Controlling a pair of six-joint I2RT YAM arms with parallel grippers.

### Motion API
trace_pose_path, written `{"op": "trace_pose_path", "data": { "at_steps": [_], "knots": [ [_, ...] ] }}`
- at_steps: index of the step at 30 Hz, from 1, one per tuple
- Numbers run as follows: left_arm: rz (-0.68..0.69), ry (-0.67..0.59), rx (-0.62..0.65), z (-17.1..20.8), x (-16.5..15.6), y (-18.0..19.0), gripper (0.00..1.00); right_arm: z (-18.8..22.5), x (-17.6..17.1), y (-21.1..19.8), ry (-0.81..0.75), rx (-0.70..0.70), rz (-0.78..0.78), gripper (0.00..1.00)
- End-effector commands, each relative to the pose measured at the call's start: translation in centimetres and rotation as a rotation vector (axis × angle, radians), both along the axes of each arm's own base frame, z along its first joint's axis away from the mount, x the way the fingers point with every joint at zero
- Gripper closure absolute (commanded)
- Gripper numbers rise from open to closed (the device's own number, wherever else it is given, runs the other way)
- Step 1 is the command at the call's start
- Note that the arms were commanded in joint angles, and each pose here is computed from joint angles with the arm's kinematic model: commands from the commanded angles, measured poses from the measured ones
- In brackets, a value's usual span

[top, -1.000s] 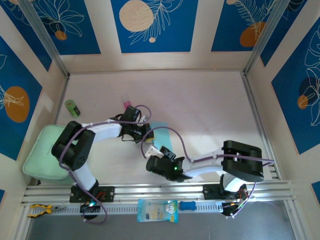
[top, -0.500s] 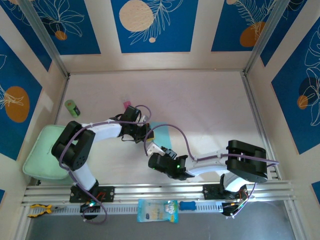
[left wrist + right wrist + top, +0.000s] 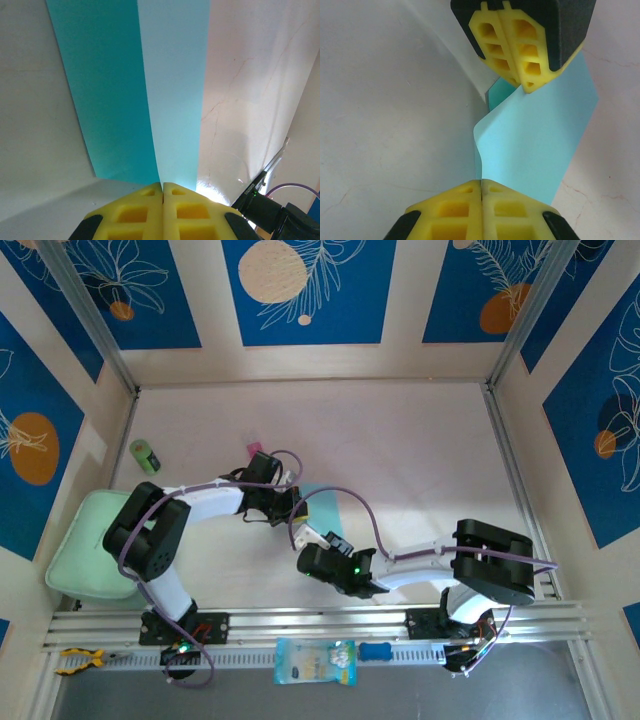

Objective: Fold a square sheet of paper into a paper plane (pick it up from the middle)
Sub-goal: Third fold the triangle at the center of the table.

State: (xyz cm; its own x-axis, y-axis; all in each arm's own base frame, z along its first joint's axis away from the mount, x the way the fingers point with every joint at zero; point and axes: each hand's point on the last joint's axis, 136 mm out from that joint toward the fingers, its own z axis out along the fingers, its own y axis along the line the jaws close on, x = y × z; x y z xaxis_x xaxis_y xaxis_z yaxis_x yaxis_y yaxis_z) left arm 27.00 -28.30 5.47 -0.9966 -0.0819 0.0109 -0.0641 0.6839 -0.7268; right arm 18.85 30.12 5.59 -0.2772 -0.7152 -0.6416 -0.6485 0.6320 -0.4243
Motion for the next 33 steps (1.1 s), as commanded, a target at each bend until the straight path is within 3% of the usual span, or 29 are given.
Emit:
{"op": "trace_pose_path", "data": {
  "at_steps": [1,4,6,10,13,18,25,33],
  "knots": [
    [0.002,-0.003,-0.013,0.9,-0.1,0.3,0.94,0.5,0.2,0.2,0.006,0.031,-0.005,0.96],
    [0.004,-0.017,0.008,1.2,0.1,0.6,0.86,0.6,0.0,0.3,0.032,0.054,0.003,0.99],
    [0.012,-0.039,0.038,1.7,0.3,1.1,0.74,0.6,-0.2,0.5,0.073,0.091,0.007,0.99],
    [0.050,-0.090,0.140,3.0,0.9,3.2,0.48,0.9,-1.2,1.4,0.278,0.257,0.042,0.99],
    [0.071,-0.113,0.178,3.9,1.4,4.5,0.42,1.6,-1.4,1.6,0.452,0.412,0.038,0.99],
    [0.082,-0.130,0.142,5.2,1.9,4.8,0.42,2.3,-1.2,1.6,0.666,0.548,0.030,0.99],
    [0.057,-0.138,0.108,6.0,2.5,4.1,0.50,2.1,-0.6,1.3,0.911,0.636,-0.015,1.00],
    [0.011,-0.139,0.056,6.5,3.2,2.6,0.63,2.4,-0.7,1.2,0.973,0.741,0.010,1.00]
  ]
}}
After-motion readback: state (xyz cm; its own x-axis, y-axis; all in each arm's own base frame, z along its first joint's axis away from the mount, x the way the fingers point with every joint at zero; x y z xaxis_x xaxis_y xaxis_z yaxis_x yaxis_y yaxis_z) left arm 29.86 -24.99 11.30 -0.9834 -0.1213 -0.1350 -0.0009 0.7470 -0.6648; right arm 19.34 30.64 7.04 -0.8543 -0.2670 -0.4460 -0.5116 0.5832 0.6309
